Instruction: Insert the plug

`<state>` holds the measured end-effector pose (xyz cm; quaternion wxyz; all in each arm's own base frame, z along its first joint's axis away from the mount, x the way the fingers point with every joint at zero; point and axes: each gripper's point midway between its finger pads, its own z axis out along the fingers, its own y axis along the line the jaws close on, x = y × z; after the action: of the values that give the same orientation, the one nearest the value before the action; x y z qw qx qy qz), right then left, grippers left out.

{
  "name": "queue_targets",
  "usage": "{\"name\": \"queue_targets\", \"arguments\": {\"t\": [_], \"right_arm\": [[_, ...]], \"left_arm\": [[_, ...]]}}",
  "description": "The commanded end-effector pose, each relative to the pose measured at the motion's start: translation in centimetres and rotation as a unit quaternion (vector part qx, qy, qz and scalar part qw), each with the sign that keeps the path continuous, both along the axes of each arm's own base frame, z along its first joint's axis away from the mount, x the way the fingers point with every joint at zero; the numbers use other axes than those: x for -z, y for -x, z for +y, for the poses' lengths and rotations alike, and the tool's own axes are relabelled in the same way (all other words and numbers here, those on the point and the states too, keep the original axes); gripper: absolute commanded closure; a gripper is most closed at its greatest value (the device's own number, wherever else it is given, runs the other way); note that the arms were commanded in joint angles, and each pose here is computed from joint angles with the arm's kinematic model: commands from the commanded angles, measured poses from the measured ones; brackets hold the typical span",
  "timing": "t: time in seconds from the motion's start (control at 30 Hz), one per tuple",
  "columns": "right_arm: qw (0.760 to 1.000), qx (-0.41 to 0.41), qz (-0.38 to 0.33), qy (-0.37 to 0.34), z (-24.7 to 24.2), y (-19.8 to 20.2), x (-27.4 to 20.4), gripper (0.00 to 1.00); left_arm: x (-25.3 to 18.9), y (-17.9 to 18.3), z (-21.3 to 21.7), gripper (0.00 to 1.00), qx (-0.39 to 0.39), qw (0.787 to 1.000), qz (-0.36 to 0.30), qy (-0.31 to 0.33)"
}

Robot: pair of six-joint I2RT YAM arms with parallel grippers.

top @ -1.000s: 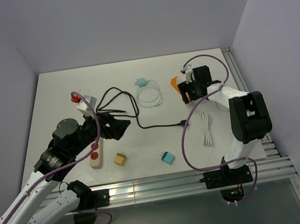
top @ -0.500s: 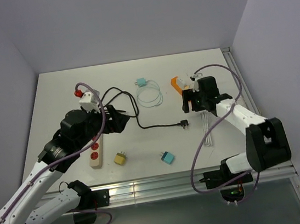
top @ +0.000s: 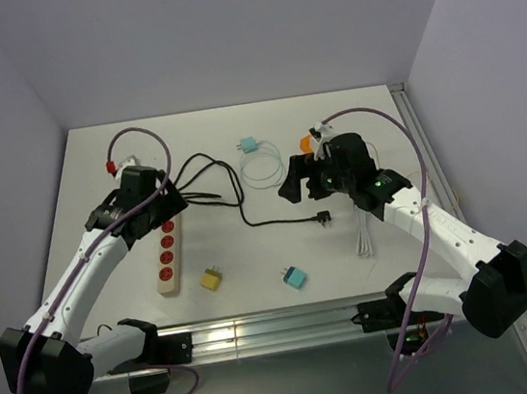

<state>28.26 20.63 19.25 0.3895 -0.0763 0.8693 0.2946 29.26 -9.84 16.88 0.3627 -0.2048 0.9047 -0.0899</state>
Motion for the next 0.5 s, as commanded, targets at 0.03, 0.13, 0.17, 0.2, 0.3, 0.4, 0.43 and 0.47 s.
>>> {"name": "queue_targets", "arguments": {"t": [0.03, 0.13, 0.17, 0.2, 0.3, 0.4, 0.43, 0.47], "right_arm": [[0.993, -0.079, 0.026, -0.086, 2.9, 2.7, -0.8, 0.0], [0.991, -0.08, 0.029, -0.102, 3.2, 2.9, -0.3, 0.0], [0.993, -0.069, 0.037, -0.092, 2.9, 2.8, 0.3, 0.0], [0.993, -0.066, 0.04, -0.088, 2.8, 2.8, 0.4, 0.0], [0.993, -0.076, 0.044, -0.074, 2.5, 3.3, 0.9, 0.0], [0.992, -0.097, 0.034, -0.071, 2.6, 3.9, 0.6, 0.0], [0.992, -0.099, 0.03, -0.072, 2.5, 4.0, 0.6, 0.0], [0.991, -0.108, 0.025, -0.078, 2.6, 4.4, 0.1, 0.0]], "left_arm": [[2.9, 1.2, 3.5, 0.07, -0.123, 0.99, 0.054, 0.032], [4.4, 2.0, 4.6, 0.05, -0.172, 0.981, 0.082, 0.032], [4.9, 2.4, 5.2, 0.04, -0.191, 0.977, 0.088, 0.023], [5.3, 2.9, 5.5, 0.03, -0.217, 0.971, 0.096, 0.028], [7.4, 5.0, 6.9, 0.05, -0.296, 0.946, 0.126, 0.025], [8.6, 5.7, 6.6, 0.06, -0.324, 0.935, 0.135, 0.051], [9.5, 6.3, 6.6, 0.06, -0.329, 0.933, 0.136, 0.056], [9.8, 6.4, 6.6, 0.07, -0.334, 0.931, 0.135, 0.063]]}}
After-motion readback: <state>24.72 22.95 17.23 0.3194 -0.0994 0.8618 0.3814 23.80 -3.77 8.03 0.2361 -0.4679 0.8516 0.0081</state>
